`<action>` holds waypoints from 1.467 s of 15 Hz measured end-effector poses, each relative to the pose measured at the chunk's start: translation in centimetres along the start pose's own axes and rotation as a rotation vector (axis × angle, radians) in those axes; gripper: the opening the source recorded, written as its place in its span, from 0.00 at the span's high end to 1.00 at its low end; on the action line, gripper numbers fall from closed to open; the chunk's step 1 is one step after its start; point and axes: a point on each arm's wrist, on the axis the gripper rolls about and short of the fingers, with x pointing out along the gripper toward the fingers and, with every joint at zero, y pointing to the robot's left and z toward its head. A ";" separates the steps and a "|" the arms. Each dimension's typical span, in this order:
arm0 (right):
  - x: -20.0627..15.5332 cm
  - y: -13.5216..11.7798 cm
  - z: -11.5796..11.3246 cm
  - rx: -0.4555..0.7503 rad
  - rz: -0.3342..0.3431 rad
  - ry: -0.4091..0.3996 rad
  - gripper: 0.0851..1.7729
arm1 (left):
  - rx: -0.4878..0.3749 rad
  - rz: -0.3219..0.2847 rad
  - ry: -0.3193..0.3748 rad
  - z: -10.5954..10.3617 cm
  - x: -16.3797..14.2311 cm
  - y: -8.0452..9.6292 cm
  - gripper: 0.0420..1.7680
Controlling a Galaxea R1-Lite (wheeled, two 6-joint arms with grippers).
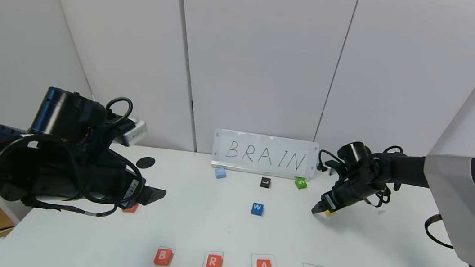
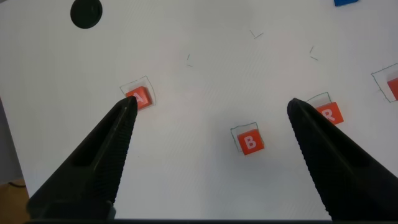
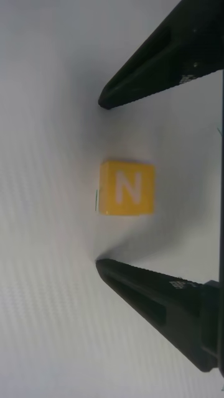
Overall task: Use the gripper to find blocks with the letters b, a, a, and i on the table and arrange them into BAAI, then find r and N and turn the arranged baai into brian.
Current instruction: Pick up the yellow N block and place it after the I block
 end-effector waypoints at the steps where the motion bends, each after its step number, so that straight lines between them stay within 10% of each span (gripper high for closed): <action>1: 0.0 0.0 0.0 -0.001 0.001 0.000 0.14 | 0.001 -0.001 0.001 0.0 0.0 0.0 0.03; 8: -0.2 0.1 0.0 0.000 0.002 0.005 0.73 | 0.000 -0.002 0.012 -0.1 0.4 -0.1 0.03; 22: -3.7 0.4 -0.2 -0.012 0.020 0.063 0.73 | 0.006 -0.007 0.023 -0.2 0.8 -0.3 0.03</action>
